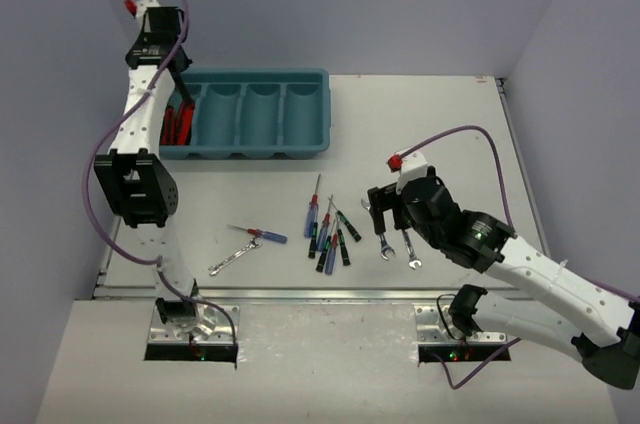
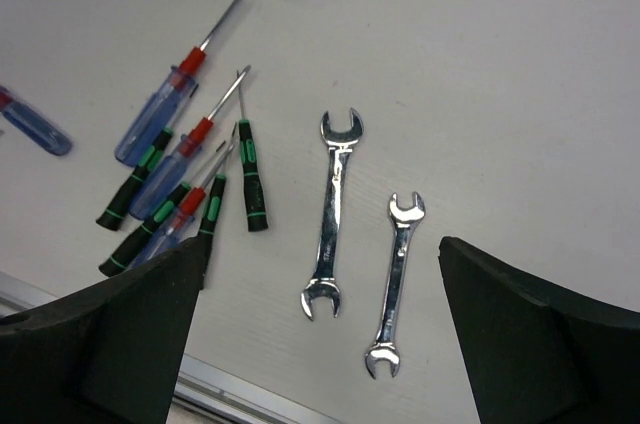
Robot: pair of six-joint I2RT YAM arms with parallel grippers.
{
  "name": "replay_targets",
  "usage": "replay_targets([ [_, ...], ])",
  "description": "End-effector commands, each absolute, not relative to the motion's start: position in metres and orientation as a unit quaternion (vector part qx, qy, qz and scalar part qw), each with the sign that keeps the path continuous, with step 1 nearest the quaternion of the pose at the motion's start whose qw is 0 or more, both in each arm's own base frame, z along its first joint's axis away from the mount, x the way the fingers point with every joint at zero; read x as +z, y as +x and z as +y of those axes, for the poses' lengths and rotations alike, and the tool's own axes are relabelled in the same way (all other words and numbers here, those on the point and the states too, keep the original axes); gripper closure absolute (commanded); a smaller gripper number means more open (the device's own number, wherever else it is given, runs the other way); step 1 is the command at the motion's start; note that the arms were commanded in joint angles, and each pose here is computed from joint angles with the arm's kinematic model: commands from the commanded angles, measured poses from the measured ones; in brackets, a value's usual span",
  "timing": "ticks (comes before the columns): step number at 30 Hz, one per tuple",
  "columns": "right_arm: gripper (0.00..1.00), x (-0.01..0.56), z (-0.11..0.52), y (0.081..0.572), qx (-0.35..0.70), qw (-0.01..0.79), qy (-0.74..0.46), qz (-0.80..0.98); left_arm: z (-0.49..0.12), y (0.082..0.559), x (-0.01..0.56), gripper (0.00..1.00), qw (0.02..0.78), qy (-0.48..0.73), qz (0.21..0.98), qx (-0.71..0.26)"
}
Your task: Sort the tools into containers
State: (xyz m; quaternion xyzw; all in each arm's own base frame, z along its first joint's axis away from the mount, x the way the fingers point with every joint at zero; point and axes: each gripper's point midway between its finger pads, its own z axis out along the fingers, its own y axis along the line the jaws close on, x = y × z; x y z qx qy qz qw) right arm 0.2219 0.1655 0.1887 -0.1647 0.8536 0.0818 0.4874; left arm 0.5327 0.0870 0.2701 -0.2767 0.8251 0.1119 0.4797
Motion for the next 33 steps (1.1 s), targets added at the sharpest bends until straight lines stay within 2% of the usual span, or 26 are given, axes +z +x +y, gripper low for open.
replay_targets([
  [1,0.01,0.167,0.173,0.221,0.085,0.46,-0.182,0.865,0.152,0.533,0.263,1.0,0.441,-0.305,0.823,0.186],
  [3,0.01,0.164,0.176,0.221,0.09,0.457,-0.188,0.865,0.163,0.546,0.23,1.0,0.407,-0.305,0.838,0.198],
  [12,0.01,0.163,0.179,0.213,0.119,0.461,-0.192,0.858,0.181,0.552,0.175,1.0,0.364,-0.296,0.849,0.244],
  [13,0.01,0.164,0.18,0.213,0.122,0.462,-0.193,0.857,0.182,0.551,0.175,0.98,0.363,-0.297,0.848,0.246],
  [15,0.01,0.164,0.181,0.212,0.125,0.462,-0.196,0.856,0.183,0.552,0.17,0.76,0.359,-0.297,0.849,0.247],
  [16,0.01,0.163,0.182,0.212,0.125,0.46,-0.198,0.856,0.182,0.552,0.173,0.61,0.361,-0.3,0.848,0.245],
  [17,0.01,0.161,0.183,0.211,0.125,0.458,-0.202,0.857,0.181,0.552,0.181,0.4,0.368,-0.305,0.845,0.241],
  [18,0.01,0.161,0.183,0.211,0.125,0.458,-0.202,0.857,0.181,0.553,0.185,0.39,0.372,-0.306,0.843,0.24],
  [19,0.01,0.159,0.183,0.212,0.123,0.456,-0.202,0.858,0.178,0.552,0.205,0.08,0.39,-0.311,0.835,0.233],
  [20,0.01,0.158,0.183,0.213,0.119,0.455,-0.202,0.859,0.176,0.552,0.222,0.0,0.406,-0.315,0.828,0.225],
  [24,0.01,0.154,0.181,0.215,0.109,0.452,-0.2,0.862,0.165,0.541,0.293,0.0,0.468,-0.328,0.8,0.183],
  [28,0.01,0.149,0.179,0.218,0.099,0.451,-0.185,0.868,0.135,0.497,0.379,0.0,0.535,-0.326,0.771,0.115],
  [31,0.01,0.144,0.179,0.225,0.088,0.449,-0.157,0.875,0.1,0.452,0.369,0.0,0.536,-0.312,0.783,0.044],
  [33,0.01,0.137,0.185,0.229,0.086,0.438,-0.138,0.884,0.062,0.405,0.366,0.0,0.567,-0.278,0.775,-0.032],
])
